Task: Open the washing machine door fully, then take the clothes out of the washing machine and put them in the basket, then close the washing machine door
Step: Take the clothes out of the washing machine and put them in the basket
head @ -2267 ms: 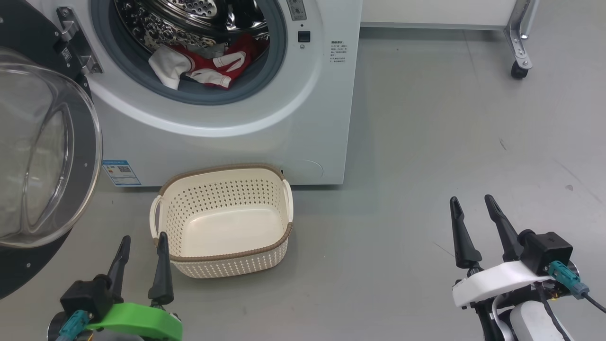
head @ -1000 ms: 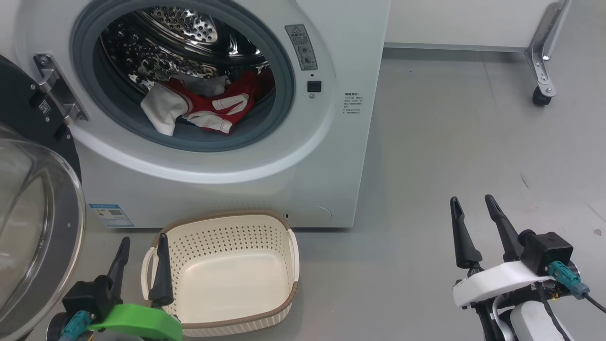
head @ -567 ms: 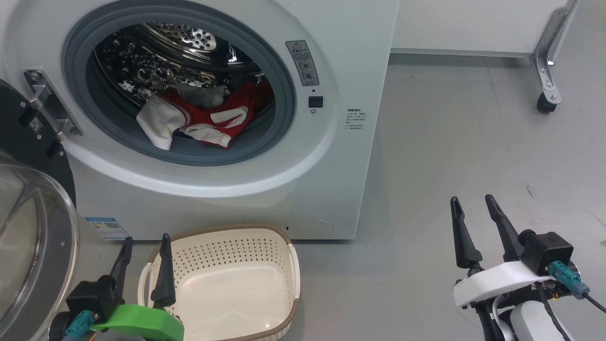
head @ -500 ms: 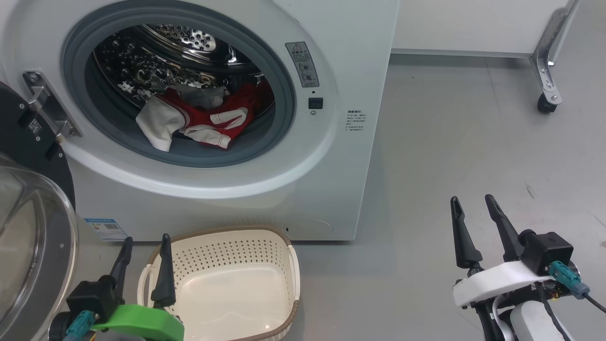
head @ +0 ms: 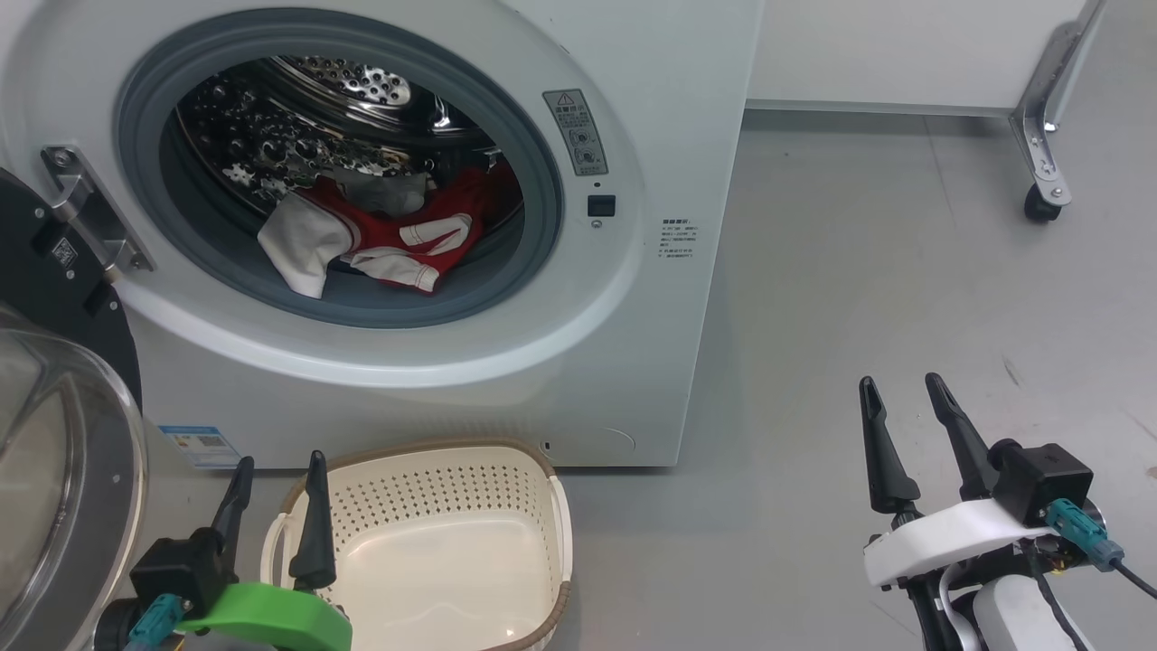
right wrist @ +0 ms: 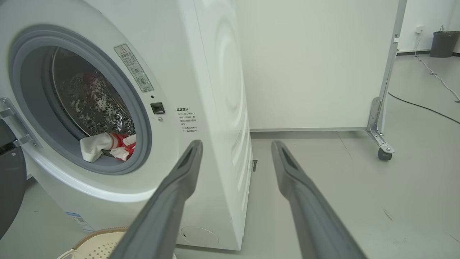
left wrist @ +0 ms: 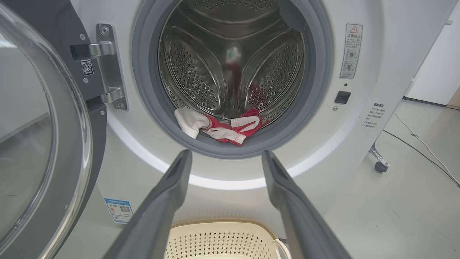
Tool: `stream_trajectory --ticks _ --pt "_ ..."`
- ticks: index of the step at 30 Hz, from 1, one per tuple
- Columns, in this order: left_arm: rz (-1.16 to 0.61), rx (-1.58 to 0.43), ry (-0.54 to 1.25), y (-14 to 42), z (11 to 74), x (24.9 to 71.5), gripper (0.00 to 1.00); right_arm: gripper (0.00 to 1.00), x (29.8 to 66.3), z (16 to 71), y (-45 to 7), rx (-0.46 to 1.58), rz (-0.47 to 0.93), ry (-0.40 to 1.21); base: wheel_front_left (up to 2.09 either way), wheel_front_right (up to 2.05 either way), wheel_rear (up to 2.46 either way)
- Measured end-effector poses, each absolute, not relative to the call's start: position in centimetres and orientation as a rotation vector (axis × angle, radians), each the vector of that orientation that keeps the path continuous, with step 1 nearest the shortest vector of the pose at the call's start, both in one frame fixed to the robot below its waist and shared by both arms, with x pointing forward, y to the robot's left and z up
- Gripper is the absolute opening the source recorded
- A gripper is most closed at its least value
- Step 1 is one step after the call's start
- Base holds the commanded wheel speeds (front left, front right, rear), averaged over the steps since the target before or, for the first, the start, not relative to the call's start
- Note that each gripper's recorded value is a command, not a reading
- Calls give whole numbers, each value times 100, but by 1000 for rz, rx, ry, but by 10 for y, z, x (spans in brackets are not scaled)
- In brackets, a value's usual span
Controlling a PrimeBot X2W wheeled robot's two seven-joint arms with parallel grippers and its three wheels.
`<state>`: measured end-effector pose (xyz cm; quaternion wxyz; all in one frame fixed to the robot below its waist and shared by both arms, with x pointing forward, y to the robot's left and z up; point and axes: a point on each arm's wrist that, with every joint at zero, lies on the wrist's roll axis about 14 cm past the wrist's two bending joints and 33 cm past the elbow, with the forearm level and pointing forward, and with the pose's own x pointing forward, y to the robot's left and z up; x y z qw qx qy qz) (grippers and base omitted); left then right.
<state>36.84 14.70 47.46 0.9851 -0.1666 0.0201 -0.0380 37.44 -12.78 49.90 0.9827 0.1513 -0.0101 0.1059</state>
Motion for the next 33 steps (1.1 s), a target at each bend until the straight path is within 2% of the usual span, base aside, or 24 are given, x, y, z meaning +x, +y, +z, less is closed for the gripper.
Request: stream_trajectory --ticks 33 --pt "-64 -307 78 147 462 380 100 100 377 485 -127 322 202 14 0 0 0"
